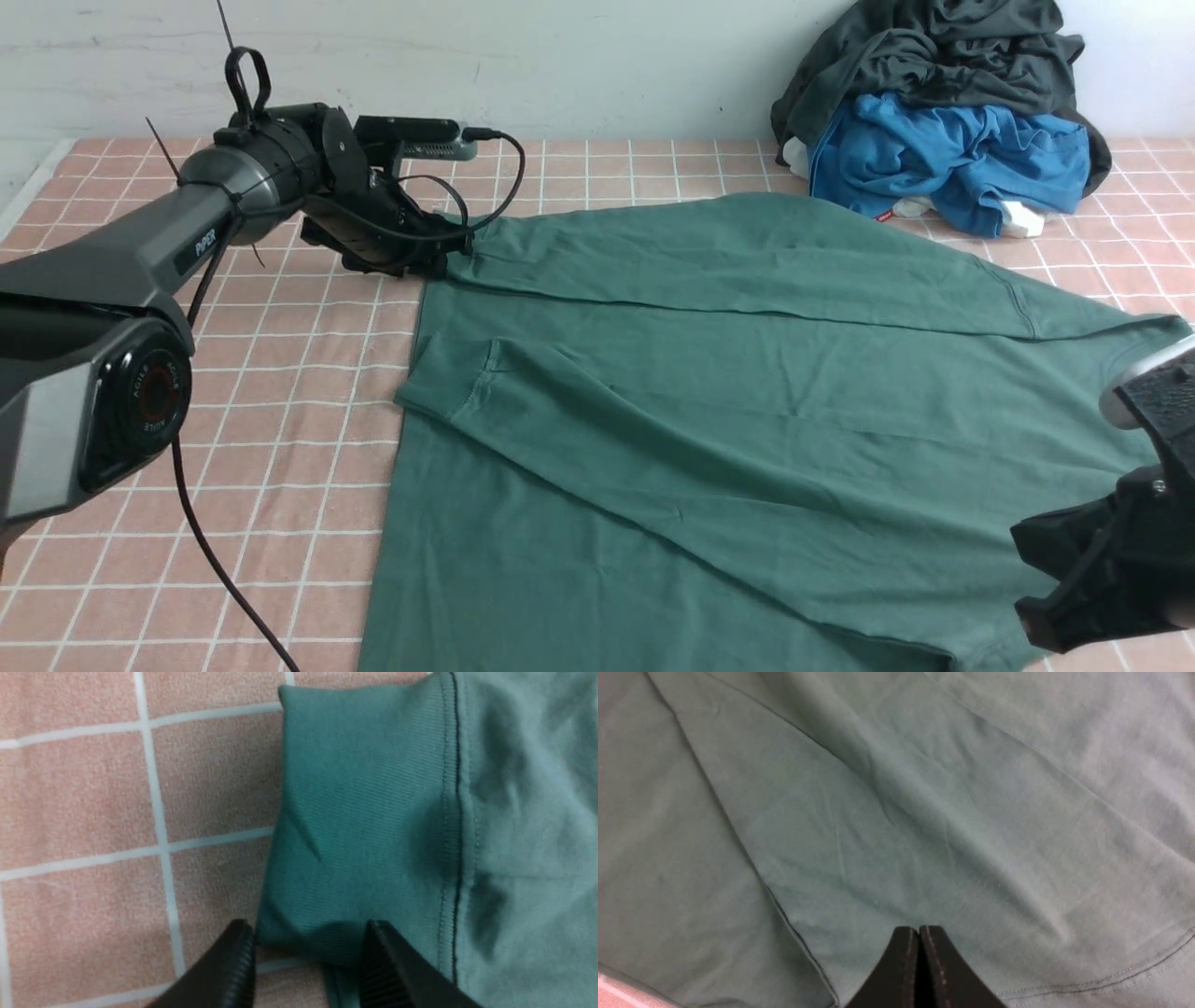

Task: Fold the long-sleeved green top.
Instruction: Use the left arm to clamp the cuff farthest from it, then use the left arm to drag and drop the cuff onto the cuff closest to the left arm

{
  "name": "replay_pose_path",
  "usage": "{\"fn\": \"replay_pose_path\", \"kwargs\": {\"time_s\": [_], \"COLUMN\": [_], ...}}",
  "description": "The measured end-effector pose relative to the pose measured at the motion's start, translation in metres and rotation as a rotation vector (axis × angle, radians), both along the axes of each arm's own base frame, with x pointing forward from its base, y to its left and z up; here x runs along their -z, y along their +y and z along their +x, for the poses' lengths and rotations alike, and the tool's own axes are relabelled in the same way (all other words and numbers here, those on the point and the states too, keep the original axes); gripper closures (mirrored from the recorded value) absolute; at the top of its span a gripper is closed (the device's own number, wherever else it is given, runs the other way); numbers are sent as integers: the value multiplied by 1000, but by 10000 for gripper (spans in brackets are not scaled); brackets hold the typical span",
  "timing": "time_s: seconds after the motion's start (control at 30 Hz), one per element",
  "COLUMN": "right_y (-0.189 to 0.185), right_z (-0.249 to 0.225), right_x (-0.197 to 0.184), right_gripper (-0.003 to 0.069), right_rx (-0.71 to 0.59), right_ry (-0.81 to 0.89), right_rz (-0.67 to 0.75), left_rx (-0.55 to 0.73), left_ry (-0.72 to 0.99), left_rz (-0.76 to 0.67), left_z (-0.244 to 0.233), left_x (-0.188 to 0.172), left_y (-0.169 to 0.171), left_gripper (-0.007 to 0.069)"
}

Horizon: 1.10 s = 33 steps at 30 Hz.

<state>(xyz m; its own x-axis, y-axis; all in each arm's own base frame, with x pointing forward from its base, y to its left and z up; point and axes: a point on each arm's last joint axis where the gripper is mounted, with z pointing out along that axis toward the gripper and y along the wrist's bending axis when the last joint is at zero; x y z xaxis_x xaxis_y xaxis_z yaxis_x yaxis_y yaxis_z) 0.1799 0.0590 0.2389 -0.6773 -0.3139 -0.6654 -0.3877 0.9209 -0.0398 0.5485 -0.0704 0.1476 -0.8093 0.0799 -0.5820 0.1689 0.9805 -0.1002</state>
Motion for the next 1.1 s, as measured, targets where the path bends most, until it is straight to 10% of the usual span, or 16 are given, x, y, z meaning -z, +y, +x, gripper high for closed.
{"fn": "replay_pose_path", "kwargs": {"time_s": [0.27, 0.73, 1.1], "right_y": [0, 0, 0], "right_z": [0, 0, -1], "right_x": [0, 0, 1], "right_gripper": [669, 669, 669], "right_rx": [0, 0, -2], "right_ry": [-3, -3, 19], "right_rz": [1, 1, -5], "left_rx": [0, 94, 201], "left_ry": [-41, 206, 509], "left_rz": [-6, -12, 71], "left_z": [1, -66, -163], "left_x": [-14, -127, -91], "left_y": [0, 0, -33], "left_gripper": [618, 620, 620]}}
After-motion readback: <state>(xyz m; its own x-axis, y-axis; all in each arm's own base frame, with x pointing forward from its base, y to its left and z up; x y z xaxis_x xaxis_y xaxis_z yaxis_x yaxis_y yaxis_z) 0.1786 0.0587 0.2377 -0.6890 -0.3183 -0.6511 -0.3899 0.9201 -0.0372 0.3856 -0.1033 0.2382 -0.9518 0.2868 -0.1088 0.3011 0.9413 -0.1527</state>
